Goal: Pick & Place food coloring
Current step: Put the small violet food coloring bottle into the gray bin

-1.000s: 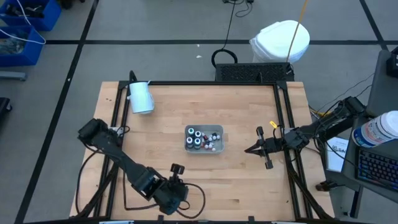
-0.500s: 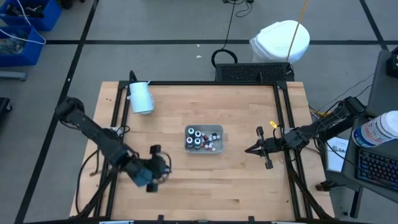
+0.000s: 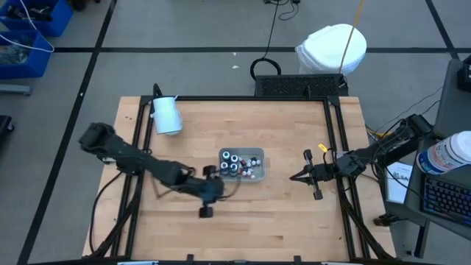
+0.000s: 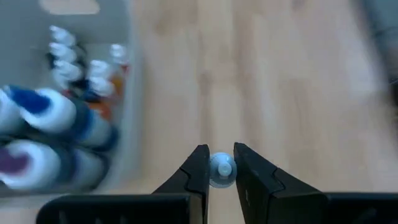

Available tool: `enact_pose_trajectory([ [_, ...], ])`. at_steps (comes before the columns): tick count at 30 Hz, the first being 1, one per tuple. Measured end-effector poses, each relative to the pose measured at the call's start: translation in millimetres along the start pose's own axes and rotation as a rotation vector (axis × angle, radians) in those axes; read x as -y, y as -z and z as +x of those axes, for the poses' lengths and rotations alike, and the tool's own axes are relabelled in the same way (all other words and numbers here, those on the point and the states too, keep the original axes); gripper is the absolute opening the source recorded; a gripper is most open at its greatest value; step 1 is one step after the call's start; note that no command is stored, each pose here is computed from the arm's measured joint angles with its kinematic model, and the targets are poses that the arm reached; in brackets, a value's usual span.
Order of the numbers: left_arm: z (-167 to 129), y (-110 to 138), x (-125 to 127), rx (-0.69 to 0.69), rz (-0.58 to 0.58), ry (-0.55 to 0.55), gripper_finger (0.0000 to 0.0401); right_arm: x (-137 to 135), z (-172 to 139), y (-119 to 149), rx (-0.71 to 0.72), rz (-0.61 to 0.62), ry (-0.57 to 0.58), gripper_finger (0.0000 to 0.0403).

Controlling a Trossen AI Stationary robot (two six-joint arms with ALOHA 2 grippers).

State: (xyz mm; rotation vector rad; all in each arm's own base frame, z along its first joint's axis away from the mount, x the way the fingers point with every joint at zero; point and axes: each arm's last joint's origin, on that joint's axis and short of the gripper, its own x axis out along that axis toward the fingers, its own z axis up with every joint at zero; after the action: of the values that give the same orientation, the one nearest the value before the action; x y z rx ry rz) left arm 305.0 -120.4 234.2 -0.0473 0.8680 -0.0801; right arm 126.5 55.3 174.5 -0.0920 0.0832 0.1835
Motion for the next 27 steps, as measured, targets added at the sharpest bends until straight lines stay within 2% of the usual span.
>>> enact_pose_trajectory([
  [4,19,-40,-6,-0.031,0.079,-0.081,0.0054,0,0,-1,0.007,0.002,0.000,0.0000],
  [9,33,-90,-21,0.023,0.135,-0.187,0.0054,0,0,-2,0.016,0.005,0.000,0.0000],
  [13,40,-115,-46,0.060,0.086,-0.246,0.0054,0,0,-1,0.012,0.007,-0.001,0.0000],
  [17,60,-117,-77,0.024,-0.008,-0.295,0.0054,0,0,-1,0.011,0.017,-0.001,0.0000],
  [21,81,-109,-100,-0.038,-0.019,-0.331,0.0054,0,0,-1,0.011,0.017,-0.004,0.0000],
  [27,103,-99,-117,-0.107,-0.025,-0.356,0.0054,0,0,-1,0.010,0.016,-0.005,0.0000],
])
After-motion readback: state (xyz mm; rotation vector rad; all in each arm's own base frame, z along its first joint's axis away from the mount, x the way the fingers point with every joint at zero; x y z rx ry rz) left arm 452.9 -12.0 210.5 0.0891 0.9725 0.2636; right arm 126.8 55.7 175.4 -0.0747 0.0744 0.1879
